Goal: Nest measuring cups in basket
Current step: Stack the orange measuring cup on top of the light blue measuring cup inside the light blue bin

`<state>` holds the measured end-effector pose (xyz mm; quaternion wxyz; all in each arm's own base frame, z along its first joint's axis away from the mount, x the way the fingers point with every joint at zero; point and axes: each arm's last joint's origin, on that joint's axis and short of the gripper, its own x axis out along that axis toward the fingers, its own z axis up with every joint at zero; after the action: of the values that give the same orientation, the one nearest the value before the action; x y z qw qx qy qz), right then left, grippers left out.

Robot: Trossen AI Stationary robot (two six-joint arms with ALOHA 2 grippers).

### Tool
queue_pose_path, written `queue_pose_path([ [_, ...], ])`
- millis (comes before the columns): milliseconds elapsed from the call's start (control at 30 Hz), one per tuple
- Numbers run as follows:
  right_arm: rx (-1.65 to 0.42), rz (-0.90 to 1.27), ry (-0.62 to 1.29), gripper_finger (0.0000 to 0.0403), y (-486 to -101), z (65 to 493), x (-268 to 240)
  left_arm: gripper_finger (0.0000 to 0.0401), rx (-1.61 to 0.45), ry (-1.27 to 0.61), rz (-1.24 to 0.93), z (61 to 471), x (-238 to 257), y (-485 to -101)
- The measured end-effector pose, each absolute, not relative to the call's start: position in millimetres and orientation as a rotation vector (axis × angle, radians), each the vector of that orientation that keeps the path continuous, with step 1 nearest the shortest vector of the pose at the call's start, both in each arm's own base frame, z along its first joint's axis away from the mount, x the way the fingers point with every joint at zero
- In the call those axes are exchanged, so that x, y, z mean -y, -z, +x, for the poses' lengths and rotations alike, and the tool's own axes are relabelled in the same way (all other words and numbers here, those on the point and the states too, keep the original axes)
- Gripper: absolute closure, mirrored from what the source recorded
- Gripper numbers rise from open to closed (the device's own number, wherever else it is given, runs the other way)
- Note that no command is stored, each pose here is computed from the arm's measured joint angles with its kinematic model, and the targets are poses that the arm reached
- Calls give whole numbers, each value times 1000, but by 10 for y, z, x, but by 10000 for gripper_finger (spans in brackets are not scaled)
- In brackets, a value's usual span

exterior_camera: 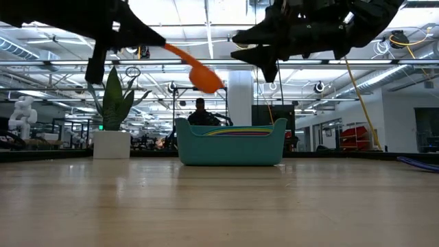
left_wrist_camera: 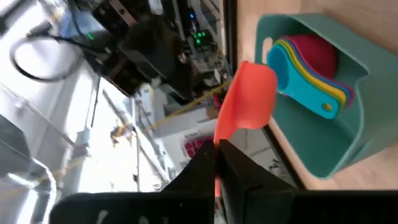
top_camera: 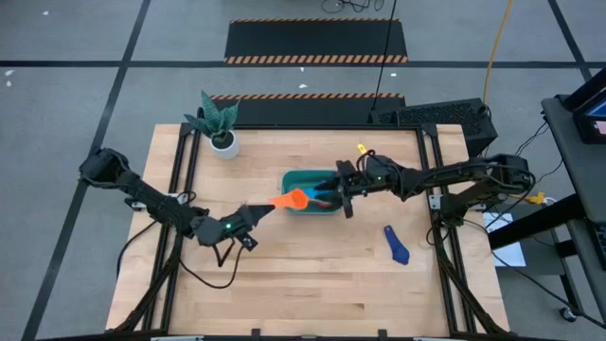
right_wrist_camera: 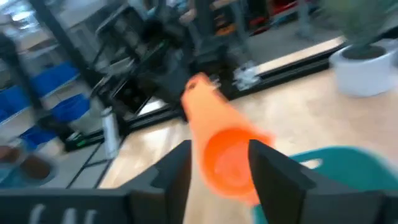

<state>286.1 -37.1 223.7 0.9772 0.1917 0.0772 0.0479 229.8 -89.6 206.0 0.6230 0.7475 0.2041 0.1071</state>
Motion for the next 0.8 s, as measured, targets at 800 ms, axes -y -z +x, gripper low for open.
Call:
queue_pose_path([
  [800,-93,271,-81,188,-2845,2270,91,396,-319,-156,1554,2694,464,-1787],
])
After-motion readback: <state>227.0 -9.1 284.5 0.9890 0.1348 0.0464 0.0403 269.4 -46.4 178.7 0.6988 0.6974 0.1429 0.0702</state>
